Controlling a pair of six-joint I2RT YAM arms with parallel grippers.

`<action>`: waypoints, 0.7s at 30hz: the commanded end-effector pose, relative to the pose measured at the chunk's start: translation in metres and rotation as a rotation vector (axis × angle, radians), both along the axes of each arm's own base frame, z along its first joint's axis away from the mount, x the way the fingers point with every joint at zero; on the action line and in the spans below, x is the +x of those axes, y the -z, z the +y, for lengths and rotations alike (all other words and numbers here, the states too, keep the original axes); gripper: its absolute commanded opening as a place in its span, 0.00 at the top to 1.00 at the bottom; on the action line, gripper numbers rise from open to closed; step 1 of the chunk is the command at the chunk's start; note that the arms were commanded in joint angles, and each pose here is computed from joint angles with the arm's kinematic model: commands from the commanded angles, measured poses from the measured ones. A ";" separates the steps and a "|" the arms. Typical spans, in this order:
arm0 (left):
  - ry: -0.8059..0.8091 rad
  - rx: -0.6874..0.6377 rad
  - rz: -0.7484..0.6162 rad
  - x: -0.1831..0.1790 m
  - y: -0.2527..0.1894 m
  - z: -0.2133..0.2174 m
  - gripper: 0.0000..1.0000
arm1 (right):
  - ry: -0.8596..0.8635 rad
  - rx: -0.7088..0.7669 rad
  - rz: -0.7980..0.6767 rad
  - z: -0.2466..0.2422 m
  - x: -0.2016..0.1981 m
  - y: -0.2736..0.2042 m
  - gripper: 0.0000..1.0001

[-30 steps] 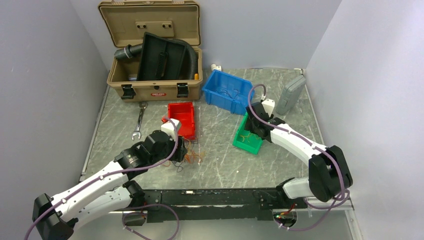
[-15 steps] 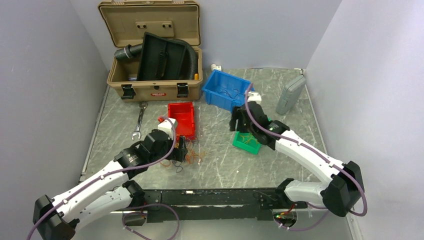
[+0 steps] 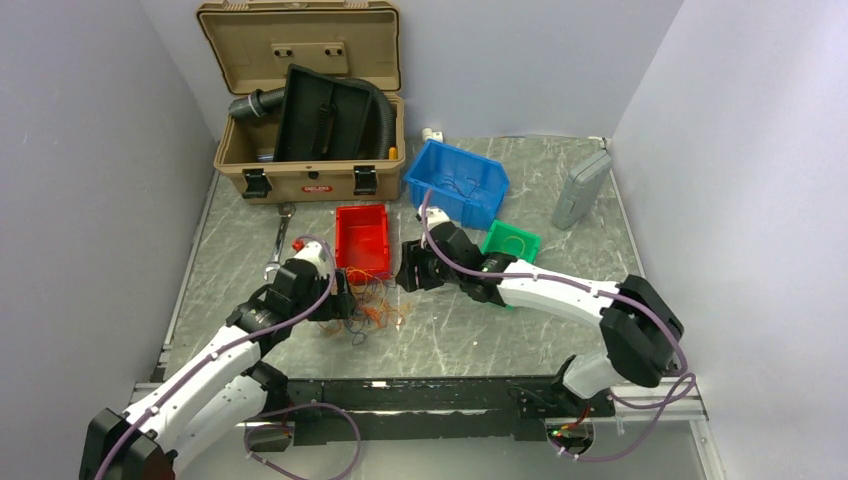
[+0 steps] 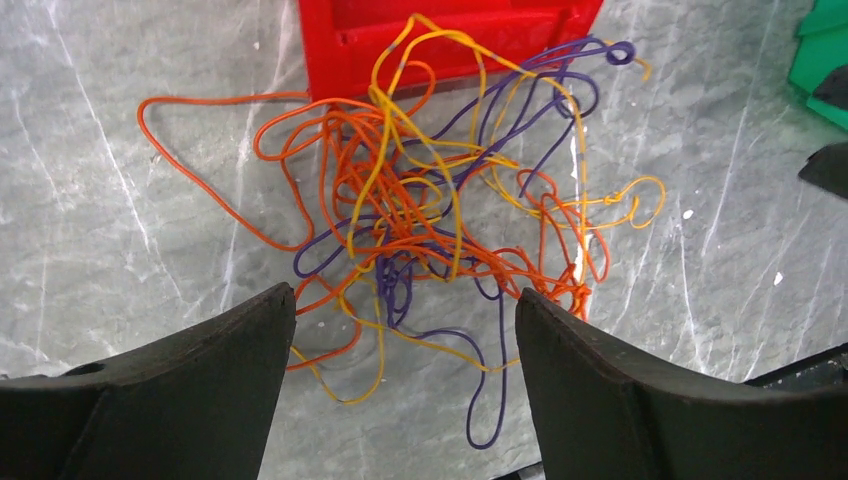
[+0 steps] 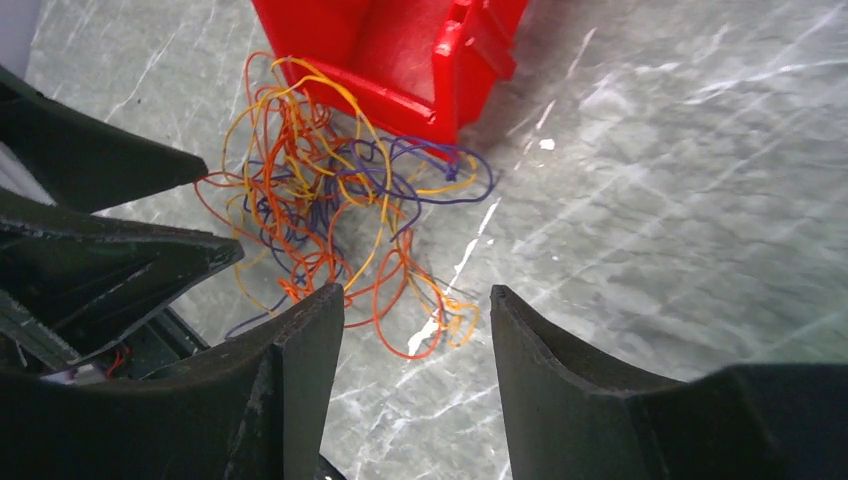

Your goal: Untangle the cables

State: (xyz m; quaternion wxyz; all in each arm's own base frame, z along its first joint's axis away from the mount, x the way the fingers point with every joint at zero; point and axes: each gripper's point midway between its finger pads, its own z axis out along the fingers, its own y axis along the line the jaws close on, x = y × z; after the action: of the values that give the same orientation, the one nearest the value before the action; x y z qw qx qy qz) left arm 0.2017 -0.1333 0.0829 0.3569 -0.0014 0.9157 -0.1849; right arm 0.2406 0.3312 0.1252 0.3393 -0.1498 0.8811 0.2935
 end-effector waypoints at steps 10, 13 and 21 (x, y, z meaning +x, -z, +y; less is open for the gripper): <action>0.007 -0.108 -0.040 0.021 -0.007 -0.016 0.30 | -0.095 0.212 0.083 0.078 -0.025 0.027 0.49; 0.001 -0.098 -0.046 0.024 -0.006 -0.015 0.37 | -0.063 0.211 0.103 0.084 -0.020 0.036 0.54; -0.026 -0.079 -0.082 0.028 -0.010 -0.008 0.81 | 0.105 0.194 0.055 0.052 -0.009 0.028 1.00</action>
State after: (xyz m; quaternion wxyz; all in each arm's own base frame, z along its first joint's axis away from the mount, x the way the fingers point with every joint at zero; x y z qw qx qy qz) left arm 0.2191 -0.1420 0.0780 0.3632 -0.0140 0.9073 -0.2115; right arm 0.2150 0.3921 0.0537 0.2773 -0.1098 0.8893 0.3466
